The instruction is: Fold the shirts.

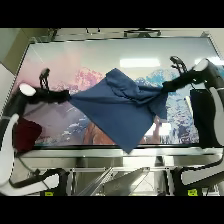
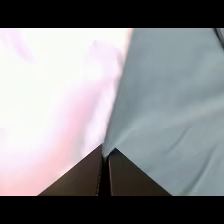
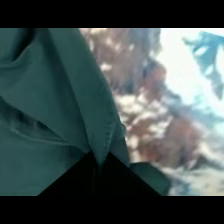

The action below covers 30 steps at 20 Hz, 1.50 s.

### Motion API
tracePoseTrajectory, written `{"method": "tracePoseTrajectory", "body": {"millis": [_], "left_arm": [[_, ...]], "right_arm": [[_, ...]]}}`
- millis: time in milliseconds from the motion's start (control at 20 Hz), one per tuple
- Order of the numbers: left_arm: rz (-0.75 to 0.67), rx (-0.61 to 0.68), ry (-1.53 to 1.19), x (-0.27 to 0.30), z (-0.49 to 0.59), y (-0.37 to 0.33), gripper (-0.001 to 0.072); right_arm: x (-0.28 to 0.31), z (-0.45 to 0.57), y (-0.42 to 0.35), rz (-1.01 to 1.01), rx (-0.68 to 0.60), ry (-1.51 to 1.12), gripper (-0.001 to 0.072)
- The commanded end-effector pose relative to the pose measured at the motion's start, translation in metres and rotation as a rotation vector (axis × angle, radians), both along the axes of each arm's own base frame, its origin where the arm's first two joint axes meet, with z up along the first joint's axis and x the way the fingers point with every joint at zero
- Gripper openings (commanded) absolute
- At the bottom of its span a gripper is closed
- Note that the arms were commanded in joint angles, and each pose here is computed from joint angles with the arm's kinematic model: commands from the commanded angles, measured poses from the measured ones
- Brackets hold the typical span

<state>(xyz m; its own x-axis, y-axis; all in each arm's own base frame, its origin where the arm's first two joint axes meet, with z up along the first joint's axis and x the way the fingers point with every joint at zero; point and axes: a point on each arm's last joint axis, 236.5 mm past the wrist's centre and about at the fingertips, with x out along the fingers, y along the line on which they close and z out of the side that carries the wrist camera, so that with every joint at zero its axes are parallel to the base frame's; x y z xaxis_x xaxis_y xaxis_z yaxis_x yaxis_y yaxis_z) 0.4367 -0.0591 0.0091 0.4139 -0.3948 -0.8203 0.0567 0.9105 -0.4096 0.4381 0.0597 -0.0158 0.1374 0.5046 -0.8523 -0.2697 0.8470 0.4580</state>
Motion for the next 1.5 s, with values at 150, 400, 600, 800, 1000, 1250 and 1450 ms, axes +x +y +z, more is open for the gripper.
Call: {"method": "tracePoseTrajectory", "body": {"millis": [150,400,600,800,1000,1250,1450], "left_arm": [[-0.081,0.043,-0.069,0.108,-0.002,0.014,0.0022],[-0.138,0.023,-0.028,0.129,-0.004,0.011,0.0023],[-0.206,0.0,0.052,0.107,0.011,0.005,0.0051],[-0.204,-0.065,0.313,0.046,-0.011,-0.003,0.071],[-0.272,-0.115,0.639,-0.048,-0.034,-0.03,0.0701],[-0.381,-0.106,0.801,-0.164,-0.035,-0.069,0.0701],[-0.426,-0.061,0.67,-0.211,-0.016,-0.088,0.0702]], "right_arm": [[-0.133,0.03,0.077,0.035,0.515,0.176,0.0015],[-0.172,-0.018,0.087,-0.085,0.495,0.21,0.0014],[-0.137,-0.024,0.076,-0.136,0.455,0.046,0.0023],[-0.09,-0.001,0.062,-0.167,0.42,-0.12,0.0686],[-0.055,0.058,0.051,0.008,0.33,-0.314,0.0693],[-0.064,0.09,0.064,0.122,0.317,-0.328,0.0552],[-0.088,0.076,0.083,0.196,0.309,-0.251,0.0546]]}}
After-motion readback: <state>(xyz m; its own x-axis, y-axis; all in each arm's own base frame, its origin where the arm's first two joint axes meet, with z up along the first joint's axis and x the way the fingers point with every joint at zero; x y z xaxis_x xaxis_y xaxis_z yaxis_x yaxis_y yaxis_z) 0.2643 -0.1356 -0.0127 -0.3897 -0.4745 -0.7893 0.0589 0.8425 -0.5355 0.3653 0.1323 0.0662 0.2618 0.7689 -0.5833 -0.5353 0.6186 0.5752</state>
